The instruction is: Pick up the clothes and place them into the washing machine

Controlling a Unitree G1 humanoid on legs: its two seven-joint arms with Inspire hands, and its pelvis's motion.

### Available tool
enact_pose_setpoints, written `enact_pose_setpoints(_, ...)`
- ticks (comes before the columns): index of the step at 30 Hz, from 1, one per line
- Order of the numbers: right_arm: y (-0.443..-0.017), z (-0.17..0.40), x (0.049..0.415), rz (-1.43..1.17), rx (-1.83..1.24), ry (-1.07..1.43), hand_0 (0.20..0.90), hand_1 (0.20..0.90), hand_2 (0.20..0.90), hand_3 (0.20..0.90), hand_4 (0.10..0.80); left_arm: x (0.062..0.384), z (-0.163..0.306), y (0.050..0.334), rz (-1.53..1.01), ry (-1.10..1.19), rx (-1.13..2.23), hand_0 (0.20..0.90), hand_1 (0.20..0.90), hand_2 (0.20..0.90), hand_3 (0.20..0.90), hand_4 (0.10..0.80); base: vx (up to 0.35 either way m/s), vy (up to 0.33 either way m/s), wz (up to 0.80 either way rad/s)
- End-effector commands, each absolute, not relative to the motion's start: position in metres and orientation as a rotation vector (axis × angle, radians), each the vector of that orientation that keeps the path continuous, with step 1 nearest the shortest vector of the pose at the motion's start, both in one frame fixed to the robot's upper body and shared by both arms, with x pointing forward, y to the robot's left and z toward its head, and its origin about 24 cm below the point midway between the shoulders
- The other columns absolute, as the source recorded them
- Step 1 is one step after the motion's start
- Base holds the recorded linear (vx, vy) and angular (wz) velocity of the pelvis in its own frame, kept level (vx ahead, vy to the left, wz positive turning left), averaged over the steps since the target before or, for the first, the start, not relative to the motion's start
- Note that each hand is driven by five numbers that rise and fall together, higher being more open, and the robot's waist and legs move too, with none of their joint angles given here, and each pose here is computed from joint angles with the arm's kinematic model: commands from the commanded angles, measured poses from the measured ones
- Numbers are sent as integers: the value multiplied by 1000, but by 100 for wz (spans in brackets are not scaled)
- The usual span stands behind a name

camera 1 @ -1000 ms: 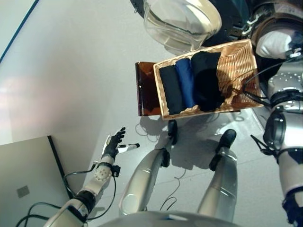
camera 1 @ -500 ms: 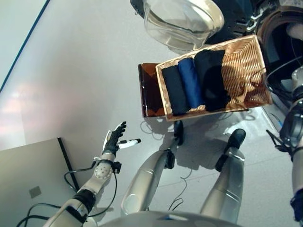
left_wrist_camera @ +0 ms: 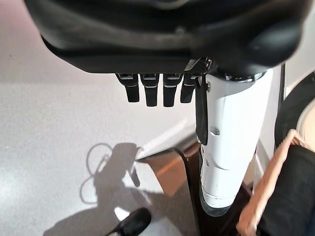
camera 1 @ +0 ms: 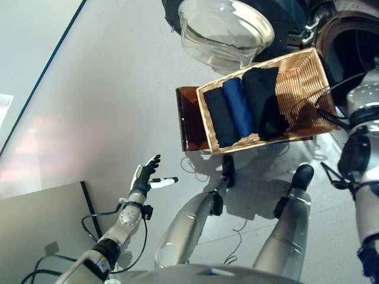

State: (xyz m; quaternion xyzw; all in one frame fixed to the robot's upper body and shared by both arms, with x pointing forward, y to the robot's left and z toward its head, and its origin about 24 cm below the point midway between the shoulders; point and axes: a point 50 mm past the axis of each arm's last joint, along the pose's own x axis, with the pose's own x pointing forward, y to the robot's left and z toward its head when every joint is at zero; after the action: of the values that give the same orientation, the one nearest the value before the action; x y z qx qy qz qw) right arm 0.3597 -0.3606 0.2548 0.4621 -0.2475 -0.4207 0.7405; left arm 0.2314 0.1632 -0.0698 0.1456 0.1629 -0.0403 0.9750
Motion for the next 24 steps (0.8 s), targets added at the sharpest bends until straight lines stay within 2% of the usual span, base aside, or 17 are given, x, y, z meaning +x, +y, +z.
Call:
enact_pose_setpoints(1, -352, 254, 365, -811, 845, -565, 900, 900, 900, 900, 800, 225, -73, 192, 19, 349, 328, 900, 900, 900, 900, 800, 0, 0, 0)
enact_pose_setpoints(6, -325, 214, 379, -778, 810, -424, 900, 900, 900, 900, 800, 224, -79, 192, 20, 382, 337, 900, 900, 900, 900, 800, 4, -20, -9)
enact_pose_setpoints(9, -316, 194, 383, -798, 578, -288, 900, 900, 900, 900, 800, 222, -82, 198, 48, 407, 355, 900, 900, 900, 900, 800, -32, -32, -1)
enact_pose_setpoints(12, -294, 159, 388, -728, 199, -106, 900, 900, 900, 900, 800, 218, -87, 211, 152, 447, 336, 900, 900, 900, 900, 800, 17, -73, -7)
enact_pose_setpoints(13, -292, 159, 388, -726, 194, -104, 900, 900, 900, 900, 800, 217, -87, 211, 155, 448, 334, 900, 900, 900, 900, 800, -39, -58, -18)
enact_pose_setpoints(16, -278, 133, 390, -631, -110, 51, 900, 900, 900, 900, 800, 219, -88, 224, 286, 472, 249, 900, 900, 900, 900, 800, -42, -91, -19)
enact_pose_setpoints(24, -260, 125, 394, -546, -411, 121, 900, 900, 900, 900, 800, 217, -85, 230, 320, 453, 199, 900, 900, 900, 900, 800, -21, -37, 1)
